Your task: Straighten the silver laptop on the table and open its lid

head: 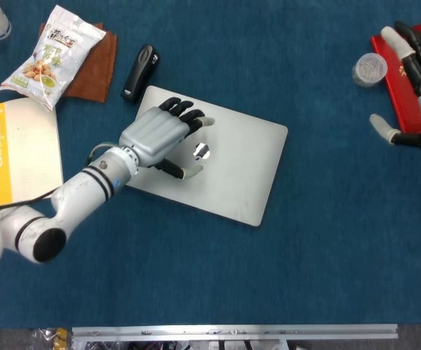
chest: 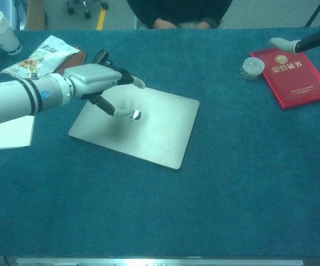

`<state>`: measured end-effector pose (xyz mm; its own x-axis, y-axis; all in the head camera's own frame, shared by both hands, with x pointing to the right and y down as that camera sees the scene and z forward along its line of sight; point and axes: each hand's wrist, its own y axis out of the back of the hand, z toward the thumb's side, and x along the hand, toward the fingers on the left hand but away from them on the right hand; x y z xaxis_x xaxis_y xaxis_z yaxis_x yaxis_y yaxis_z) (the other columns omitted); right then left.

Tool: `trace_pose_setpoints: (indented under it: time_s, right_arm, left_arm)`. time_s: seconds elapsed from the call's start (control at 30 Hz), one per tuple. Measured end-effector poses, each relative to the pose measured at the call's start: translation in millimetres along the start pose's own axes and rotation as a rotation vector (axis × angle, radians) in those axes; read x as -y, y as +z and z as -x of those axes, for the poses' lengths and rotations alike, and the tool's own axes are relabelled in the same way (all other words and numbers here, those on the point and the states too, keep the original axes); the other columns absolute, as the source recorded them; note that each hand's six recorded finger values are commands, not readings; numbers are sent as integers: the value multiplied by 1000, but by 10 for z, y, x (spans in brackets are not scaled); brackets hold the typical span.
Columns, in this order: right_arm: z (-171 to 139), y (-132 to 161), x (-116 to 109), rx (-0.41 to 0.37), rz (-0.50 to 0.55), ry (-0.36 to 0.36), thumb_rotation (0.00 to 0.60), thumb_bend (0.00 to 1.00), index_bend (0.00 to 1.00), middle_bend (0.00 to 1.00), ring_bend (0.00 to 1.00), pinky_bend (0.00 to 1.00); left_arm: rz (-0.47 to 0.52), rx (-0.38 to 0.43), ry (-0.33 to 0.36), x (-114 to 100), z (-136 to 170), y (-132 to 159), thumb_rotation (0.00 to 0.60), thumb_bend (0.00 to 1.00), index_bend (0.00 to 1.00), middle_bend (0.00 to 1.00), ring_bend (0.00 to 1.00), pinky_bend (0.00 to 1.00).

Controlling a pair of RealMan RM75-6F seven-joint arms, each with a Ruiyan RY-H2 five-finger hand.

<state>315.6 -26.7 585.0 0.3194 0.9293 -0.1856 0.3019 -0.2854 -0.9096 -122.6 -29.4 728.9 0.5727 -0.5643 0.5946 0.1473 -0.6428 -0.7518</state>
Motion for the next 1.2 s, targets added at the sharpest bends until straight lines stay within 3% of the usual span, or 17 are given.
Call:
trace_pose_setpoints:
  time_s: [0.47,1.2]
  right_arm:
    - [84,106,91,-16,7,15,600,204,0,7,0,20]
    - [82,77,35,-8,8,0,600,203,0,7,0,20]
  left_arm:
    - [-21,-74,-31,-1,-418,-90,269,277,140,129,18,0]
    - [-26,-194,-51,25,-643,-300,251,277,159,146,18,0]
